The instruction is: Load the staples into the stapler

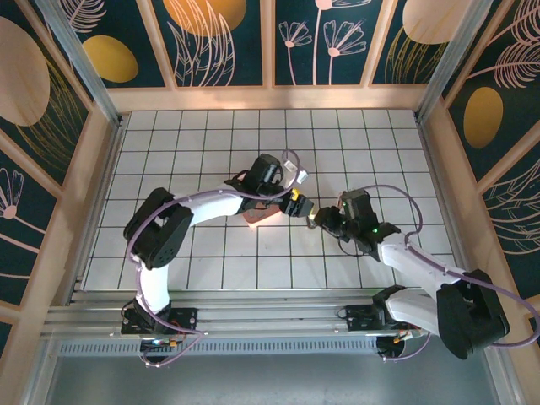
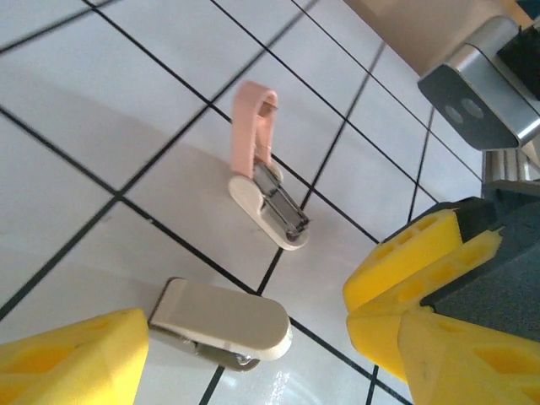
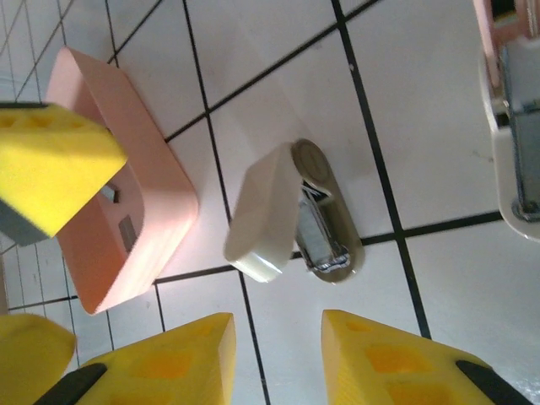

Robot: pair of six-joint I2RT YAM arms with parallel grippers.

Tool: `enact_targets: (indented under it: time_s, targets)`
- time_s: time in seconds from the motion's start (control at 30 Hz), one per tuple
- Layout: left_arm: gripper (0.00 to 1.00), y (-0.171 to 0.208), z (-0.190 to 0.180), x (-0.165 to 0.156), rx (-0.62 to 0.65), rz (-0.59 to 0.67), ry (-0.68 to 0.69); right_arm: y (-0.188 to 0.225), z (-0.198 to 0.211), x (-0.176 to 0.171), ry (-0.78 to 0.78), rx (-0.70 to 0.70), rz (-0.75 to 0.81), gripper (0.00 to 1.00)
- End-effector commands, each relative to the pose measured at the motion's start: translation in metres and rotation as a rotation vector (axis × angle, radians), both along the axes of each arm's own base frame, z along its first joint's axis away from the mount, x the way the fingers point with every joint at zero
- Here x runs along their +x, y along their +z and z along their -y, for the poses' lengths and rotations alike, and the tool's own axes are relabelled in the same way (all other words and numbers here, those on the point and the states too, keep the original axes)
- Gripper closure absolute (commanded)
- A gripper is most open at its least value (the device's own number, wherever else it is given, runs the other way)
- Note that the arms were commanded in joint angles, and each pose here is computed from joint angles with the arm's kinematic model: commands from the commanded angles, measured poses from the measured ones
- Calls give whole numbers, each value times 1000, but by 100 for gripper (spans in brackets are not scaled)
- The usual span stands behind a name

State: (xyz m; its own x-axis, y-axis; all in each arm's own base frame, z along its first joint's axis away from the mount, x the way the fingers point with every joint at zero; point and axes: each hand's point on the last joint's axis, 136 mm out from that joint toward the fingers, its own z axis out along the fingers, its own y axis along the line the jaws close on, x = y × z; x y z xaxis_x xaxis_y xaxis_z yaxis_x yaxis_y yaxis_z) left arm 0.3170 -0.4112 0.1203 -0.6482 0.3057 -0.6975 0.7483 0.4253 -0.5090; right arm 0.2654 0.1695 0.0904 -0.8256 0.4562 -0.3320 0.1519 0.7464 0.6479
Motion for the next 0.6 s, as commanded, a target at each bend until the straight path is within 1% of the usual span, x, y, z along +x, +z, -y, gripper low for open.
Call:
enact_targets:
  time_s: [0.0,0.13,0.23,0.4,0.57]
  targets:
    - [22,23,-15,23,-36,21,219,15,0,15,-1,-25,29,66]
    - [21,14,-34,23,-16,3,324,11,-1,27,5,-45,13,66]
    - [20,9,-41,20,-7,-1,349,5,-4,31,18,-48,-3,67]
    - [20,2,-43,17,1,-17,347,-29,-5,17,39,-46,-92,71]
    - [20,-3,-42,17,10,-19,339,-66,10,-7,12,-91,-179,77]
